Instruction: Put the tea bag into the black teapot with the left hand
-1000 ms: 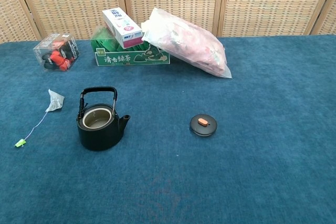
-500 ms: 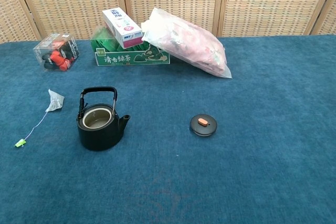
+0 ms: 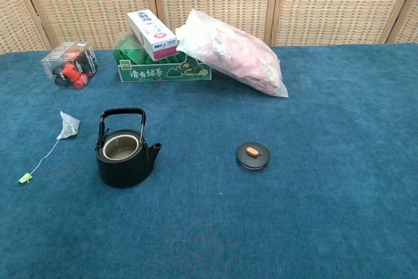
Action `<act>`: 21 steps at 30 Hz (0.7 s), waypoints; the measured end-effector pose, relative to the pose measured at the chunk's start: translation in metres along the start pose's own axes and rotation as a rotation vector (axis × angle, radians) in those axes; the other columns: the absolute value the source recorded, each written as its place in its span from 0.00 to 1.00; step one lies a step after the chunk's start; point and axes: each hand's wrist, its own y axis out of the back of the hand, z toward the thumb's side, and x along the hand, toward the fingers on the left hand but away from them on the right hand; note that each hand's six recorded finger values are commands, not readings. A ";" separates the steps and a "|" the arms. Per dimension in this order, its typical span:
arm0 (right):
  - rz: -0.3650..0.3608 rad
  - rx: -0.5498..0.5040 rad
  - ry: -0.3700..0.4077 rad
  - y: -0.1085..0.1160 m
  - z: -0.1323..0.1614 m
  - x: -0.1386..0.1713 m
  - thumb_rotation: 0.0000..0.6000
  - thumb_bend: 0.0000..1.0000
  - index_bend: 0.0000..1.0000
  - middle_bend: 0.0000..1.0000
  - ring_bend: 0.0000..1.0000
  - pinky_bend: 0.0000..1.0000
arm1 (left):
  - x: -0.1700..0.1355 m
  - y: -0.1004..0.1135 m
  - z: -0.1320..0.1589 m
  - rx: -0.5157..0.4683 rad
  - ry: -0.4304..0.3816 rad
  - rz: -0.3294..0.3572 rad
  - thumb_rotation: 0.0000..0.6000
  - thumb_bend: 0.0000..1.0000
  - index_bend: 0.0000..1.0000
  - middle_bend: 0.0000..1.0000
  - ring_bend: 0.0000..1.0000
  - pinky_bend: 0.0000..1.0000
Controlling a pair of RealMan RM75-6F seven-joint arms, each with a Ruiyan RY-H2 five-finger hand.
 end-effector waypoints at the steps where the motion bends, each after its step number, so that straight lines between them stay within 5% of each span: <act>1: 0.000 0.000 -0.001 0.000 0.000 0.000 1.00 0.10 0.03 0.15 0.00 0.00 | 0.002 -0.001 0.001 0.002 -0.003 -0.003 1.00 0.46 0.39 0.00 0.00 0.00; 21: 0.006 0.006 -0.030 0.001 -0.007 0.004 1.00 0.10 0.03 0.15 0.00 0.00 | 0.039 -0.041 0.032 -0.005 -0.078 -0.130 1.00 0.39 0.45 0.00 0.00 0.00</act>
